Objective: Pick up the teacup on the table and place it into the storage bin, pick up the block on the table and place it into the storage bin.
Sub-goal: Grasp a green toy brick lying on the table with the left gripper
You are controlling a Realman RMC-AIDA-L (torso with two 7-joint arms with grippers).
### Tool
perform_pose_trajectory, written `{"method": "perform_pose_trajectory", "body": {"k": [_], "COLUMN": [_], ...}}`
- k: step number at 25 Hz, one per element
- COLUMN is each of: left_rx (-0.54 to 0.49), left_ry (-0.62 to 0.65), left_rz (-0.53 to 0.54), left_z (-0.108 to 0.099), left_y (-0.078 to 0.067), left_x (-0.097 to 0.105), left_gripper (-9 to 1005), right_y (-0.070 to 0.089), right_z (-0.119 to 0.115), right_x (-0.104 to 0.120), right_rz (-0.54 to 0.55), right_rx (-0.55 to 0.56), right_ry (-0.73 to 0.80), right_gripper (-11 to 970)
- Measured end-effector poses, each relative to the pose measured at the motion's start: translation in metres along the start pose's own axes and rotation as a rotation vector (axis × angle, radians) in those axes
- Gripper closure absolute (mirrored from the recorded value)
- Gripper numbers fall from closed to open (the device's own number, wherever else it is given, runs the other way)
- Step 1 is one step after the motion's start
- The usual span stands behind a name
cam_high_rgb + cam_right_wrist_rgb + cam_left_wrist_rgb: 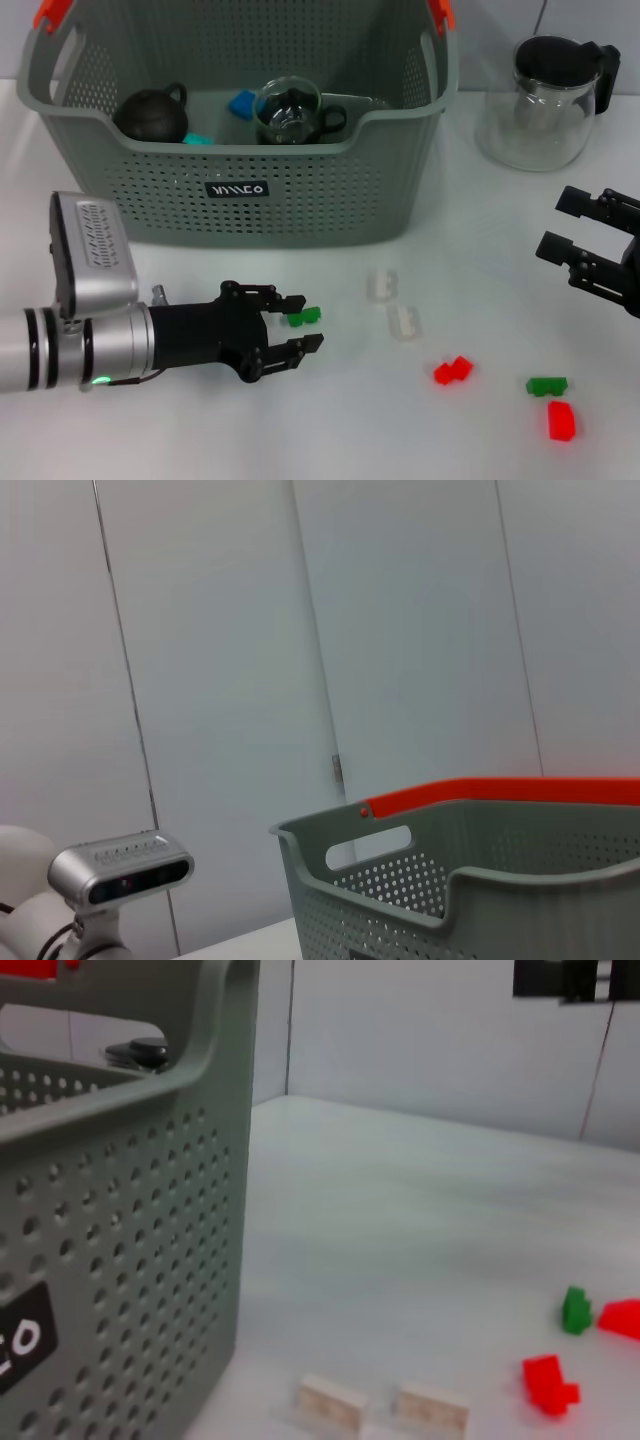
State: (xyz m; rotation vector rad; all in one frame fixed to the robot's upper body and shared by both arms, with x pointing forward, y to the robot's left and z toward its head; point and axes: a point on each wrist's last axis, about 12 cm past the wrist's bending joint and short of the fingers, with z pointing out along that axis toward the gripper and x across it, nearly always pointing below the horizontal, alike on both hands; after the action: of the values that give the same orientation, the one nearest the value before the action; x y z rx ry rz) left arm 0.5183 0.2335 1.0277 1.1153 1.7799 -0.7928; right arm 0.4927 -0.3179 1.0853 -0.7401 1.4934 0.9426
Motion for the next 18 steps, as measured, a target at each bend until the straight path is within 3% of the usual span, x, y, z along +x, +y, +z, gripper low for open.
{"method": "perform_pose_trajectory", "body": {"k": [9, 18], "left_rx": [-0.1, -0.111], "left_ry": [0.019, 0.043], "left_rz": [0.02, 0.029], "left_z": [0.011, 0.015], "left_y": [0.006, 0.006], "left_x": [0.007, 0.011], "left_gripper": [494, 508], "right_y": [0.0, 0.001], "right_z": [0.0, 0.0], "right_x": [0.0, 0.001], "right_rz": [0.002, 0.003], "right_rx": [0.0, -0.002], "right_ry": [-0.001, -0.002], "right_gripper": [275, 274]}}
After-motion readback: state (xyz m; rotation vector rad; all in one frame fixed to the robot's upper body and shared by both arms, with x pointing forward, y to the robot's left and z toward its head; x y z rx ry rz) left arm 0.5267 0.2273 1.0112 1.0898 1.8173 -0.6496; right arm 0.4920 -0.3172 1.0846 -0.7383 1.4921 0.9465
